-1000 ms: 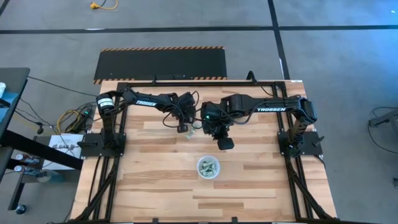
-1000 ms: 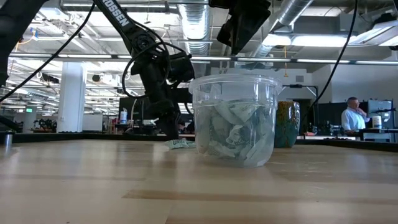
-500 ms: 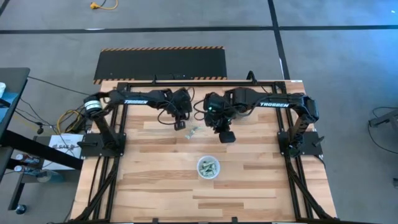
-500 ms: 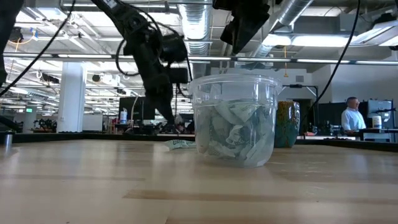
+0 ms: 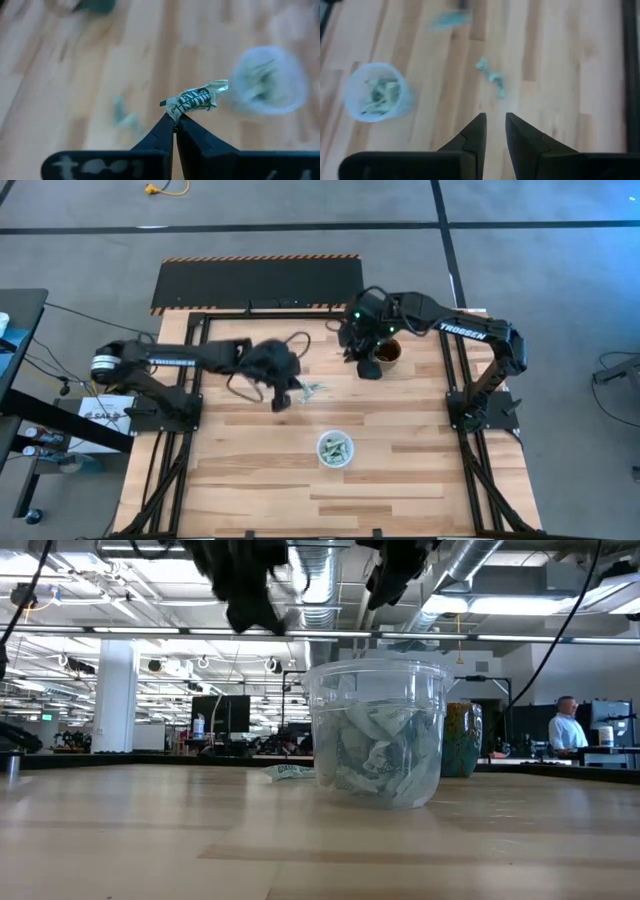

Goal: Pick and place Stevia / Truvia into bins
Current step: Put the green stevia packet into the transparent container

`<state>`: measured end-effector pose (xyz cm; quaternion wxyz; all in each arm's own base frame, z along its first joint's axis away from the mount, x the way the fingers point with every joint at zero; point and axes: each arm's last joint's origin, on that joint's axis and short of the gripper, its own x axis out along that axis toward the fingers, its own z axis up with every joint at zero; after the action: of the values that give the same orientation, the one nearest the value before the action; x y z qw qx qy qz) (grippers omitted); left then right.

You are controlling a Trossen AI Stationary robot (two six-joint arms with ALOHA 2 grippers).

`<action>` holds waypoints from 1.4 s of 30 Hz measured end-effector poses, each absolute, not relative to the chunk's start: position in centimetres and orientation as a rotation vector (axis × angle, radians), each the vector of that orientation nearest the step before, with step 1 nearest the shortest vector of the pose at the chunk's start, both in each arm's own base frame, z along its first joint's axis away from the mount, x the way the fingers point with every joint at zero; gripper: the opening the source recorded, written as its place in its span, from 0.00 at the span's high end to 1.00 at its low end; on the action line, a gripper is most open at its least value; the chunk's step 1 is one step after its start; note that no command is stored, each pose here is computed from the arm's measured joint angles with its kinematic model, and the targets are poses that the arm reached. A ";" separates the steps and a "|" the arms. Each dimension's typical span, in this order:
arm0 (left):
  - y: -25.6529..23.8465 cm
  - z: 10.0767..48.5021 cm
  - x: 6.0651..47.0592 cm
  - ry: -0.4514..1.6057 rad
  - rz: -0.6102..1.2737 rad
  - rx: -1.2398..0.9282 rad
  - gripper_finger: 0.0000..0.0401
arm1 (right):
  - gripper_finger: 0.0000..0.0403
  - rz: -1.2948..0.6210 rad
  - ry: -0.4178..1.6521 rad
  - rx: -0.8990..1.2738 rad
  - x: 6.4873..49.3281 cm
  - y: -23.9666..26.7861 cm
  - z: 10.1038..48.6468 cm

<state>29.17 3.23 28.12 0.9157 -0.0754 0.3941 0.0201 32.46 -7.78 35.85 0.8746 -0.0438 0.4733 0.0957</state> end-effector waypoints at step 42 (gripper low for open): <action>-13.4 24.9 38.9 0.850 -0.068 -0.122 0.98 | 0.84 0.327 0.901 -0.076 35.3 -8.9 33.6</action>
<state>38.95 -13.43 24.86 0.9088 -0.0589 0.4118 -0.0329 35.33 -8.88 33.65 0.8866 -0.0364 0.4335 0.1574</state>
